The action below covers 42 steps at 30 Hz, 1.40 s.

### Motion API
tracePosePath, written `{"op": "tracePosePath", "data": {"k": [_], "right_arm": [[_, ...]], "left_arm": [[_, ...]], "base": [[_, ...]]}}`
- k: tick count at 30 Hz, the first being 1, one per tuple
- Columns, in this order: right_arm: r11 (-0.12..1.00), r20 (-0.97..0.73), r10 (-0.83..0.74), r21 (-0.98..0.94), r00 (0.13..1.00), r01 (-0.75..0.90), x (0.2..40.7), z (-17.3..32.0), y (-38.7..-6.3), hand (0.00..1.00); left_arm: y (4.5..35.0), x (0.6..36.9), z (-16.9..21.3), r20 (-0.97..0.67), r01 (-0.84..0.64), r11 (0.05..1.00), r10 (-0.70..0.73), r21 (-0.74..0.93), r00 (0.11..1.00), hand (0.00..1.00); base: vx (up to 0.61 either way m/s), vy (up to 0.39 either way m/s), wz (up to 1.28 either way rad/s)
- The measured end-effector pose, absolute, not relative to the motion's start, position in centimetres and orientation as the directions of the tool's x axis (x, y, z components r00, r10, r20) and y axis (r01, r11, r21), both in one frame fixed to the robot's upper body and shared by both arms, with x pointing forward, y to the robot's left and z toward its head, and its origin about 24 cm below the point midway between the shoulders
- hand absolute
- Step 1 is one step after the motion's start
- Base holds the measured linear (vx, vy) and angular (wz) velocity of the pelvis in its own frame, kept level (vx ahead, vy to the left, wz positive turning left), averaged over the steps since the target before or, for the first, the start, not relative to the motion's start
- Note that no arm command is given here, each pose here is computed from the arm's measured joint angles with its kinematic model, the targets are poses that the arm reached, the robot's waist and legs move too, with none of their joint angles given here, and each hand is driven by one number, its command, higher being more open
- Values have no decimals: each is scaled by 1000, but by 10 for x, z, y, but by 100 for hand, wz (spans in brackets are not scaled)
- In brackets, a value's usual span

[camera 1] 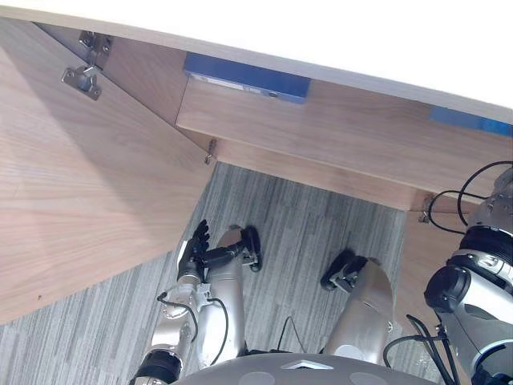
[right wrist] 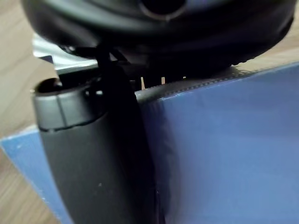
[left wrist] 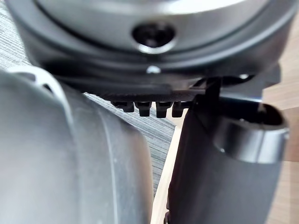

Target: Walk over to the cabinet, pick up the folder, carry it to the office cabinet, place the folder inside the office cabinet, then close the office cabinet door

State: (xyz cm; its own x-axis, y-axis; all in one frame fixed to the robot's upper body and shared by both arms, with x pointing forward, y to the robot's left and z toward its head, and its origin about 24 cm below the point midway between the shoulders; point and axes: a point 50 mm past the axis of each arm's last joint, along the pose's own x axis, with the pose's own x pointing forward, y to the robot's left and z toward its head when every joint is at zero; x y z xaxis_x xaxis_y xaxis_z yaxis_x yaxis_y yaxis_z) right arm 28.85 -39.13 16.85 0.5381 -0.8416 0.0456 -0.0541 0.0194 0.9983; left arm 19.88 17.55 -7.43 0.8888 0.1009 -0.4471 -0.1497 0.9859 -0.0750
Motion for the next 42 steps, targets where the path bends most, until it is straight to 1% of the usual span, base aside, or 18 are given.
{"op": "tracePosePath", "data": {"k": [7, 10, 16, 20, 25, 33, 35, 39, 42], "right_arm": [[1, 28, -843, 999, 538, -51, 290, 158, -384, 100], [-25, 6, -844, 998, 536, -51, 288, 145, -374, 100], [-118, -99, -825, 993, 556, 2, 289, 112, -353, 100], [-129, -116, -814, 991, 569, 18, 286, 103, -343, 100], [-117, -109, -817, 993, 566, 22, 281, 99, -337, 100], [-135, -175, -796, 984, 579, 112, 273, 70, -325, 100], [-118, -185, -781, 982, 596, 151, 271, 62, -320, 100], [-6, -162, -744, 972, 649, 235, 268, 50, -310, 100], [44, -156, -725, 962, 671, 270, 265, 43, -304, 100]], "left_arm": [[176, 199, -75, -449, -150, 986, 102, -74, 888, 100], [176, 199, -75, -450, -151, 986, 102, -73, 887, 100], [177, 199, -75, -449, -152, 986, 104, -72, 887, 100], [177, 199, -74, -448, -154, 985, 106, -73, 888, 100], [176, 200, -72, -440, -155, 985, 105, -79, 892, 100], [176, 203, -67, -420, -155, 983, 101, -95, 902, 100], [176, 203, -67, -420, -156, 983, 102, -95, 902, 100], [178, 203, -67, -420, -164, 982, 111, -93, 901, 100], [179, 203, -67, -417, -166, 982, 113, -94, 902, 100]], "base": [[0, 0, 0], [0, 0, 0], [0, -1, -1], [0, 0, 0], [0, 0, 0], [2, -2, 2], [5, -3, -2], [4, -7, -5], [0, 0, 0]]}}
